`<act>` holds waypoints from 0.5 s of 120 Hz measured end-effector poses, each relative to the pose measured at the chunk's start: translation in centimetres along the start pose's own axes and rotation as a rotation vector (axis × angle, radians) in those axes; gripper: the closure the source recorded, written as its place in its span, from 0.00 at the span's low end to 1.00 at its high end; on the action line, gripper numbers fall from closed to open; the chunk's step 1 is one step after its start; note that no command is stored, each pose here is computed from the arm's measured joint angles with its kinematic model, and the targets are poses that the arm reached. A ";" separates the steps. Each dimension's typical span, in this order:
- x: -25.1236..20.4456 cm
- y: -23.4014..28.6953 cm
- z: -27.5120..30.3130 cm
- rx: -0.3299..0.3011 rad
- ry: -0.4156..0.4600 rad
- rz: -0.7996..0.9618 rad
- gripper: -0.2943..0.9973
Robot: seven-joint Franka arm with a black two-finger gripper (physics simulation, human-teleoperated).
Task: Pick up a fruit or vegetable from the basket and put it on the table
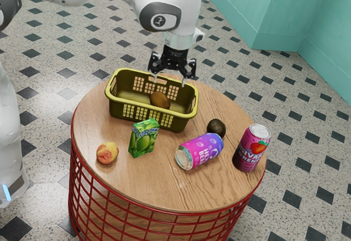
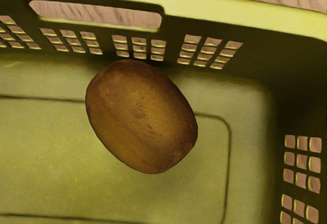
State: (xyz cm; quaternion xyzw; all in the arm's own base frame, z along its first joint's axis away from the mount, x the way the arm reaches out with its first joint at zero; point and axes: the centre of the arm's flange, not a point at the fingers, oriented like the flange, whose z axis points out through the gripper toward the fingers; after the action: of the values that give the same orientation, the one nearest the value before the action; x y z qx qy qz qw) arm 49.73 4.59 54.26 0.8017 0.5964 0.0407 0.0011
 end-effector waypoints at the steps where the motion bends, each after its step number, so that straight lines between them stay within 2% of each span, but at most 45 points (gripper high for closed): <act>1: 0.1 0.0 0.0 -0.002 0.000 -0.001 0.23; 22: 1.7 -0.4 0.7 -0.028 0.009 -0.026 0.23; 60: 2.2 -2.6 3.4 -0.031 0.008 -0.027 0.23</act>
State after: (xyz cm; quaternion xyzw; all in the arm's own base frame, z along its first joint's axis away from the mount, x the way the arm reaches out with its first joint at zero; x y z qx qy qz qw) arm 48.13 7.61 50.90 0.7934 0.6063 0.0529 0.0115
